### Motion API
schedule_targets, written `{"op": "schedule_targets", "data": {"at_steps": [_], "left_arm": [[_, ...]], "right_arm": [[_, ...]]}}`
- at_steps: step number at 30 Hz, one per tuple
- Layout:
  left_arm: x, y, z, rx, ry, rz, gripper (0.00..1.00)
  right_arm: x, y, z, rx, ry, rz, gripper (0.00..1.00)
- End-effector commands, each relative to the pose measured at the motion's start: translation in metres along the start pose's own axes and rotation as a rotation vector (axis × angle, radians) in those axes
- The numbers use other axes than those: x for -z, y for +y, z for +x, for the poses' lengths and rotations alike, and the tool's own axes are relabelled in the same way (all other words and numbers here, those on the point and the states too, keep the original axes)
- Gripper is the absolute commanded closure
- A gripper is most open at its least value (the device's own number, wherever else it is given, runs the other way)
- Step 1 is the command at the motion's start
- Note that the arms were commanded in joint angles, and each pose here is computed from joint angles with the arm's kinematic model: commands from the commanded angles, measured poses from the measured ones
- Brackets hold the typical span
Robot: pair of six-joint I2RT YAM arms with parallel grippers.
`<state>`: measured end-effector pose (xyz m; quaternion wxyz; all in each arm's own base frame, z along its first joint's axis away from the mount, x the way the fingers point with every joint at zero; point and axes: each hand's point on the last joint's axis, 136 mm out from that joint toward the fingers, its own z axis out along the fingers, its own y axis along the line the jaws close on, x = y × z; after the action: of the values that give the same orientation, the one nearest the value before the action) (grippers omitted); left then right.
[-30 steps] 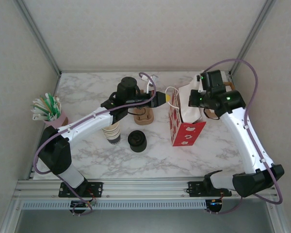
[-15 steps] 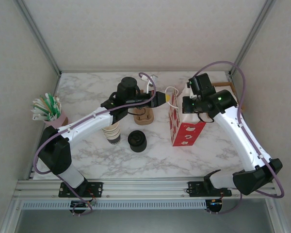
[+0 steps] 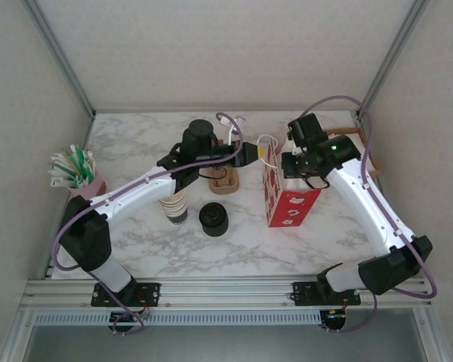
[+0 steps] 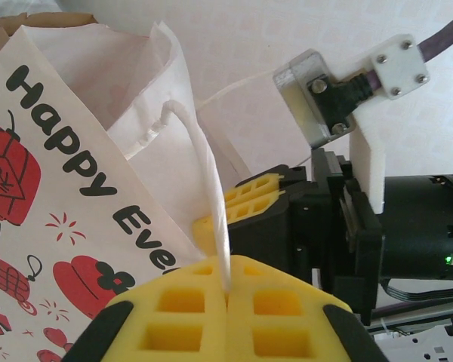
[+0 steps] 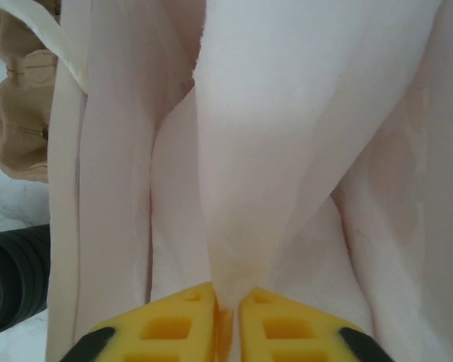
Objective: Pack the takeout coffee
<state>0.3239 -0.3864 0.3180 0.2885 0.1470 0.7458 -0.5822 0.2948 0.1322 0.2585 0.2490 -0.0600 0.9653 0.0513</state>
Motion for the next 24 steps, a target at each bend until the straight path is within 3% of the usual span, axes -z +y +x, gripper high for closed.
{"op": "schedule_targets", "data": {"at_steps": [1,9,18,24], "left_arm": [[0.005,-0.017,-0.008,-0.047,-0.023,0.022,1.00],[0.005,-0.019,-0.010,-0.048,-0.021,0.018,1.00],[0.005,-0.015,-0.009,-0.045,-0.023,0.007,1.00],[0.008,-0.019,-0.011,-0.048,-0.032,0.008,0.80]], "right_arm": [[0.015,-0.003,-0.006,0.002,-0.019,0.020,0.82],[0.037,-0.008,-0.021,-0.010,-0.102,0.037,0.73],[0.044,-0.002,-0.039,-0.039,-0.170,0.002,0.70],[0.063,0.003,-0.040,-0.043,-0.235,-0.056,0.64]]}}
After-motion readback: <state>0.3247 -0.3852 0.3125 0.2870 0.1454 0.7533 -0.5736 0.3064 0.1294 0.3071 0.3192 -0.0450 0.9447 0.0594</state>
